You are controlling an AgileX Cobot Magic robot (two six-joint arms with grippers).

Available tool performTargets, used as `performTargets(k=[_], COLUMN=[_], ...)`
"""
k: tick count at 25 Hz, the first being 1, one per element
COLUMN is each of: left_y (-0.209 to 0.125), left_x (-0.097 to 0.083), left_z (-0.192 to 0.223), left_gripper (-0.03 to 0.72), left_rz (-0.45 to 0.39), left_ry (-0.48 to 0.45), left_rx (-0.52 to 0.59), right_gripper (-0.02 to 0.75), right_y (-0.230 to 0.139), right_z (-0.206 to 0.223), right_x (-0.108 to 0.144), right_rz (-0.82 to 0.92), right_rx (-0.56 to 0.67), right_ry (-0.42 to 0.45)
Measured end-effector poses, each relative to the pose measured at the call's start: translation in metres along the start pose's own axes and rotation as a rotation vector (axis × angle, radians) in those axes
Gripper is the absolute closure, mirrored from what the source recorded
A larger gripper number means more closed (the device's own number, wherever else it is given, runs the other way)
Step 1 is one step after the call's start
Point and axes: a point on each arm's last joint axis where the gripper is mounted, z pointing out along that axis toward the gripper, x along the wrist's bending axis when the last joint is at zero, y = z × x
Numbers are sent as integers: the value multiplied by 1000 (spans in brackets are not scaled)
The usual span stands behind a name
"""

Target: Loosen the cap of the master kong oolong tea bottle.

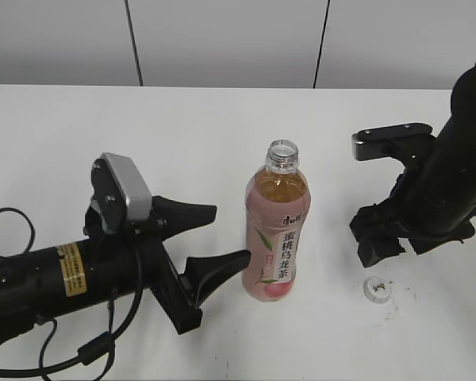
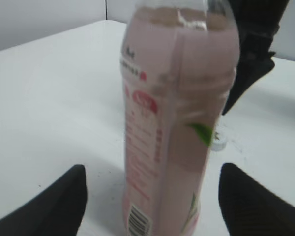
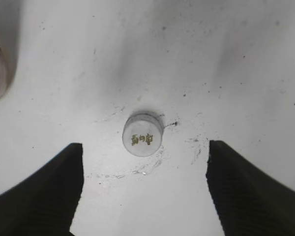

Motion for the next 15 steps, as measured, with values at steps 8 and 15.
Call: performTargets(k=[8,15], left_y=[62,97], left_x=[15,76], left_z=[-29,-60], left_gripper=[190,190], left_rz=[7,-205], left_ry=[229,514], left_rx=[-198,-108], right_gripper=[153,153], right_y=[0,-1], right_z=[-4,-4], right_x=[0,1], right_rz=[-10,-3], right_rx=[-7,3], right_ry=[-2,4])
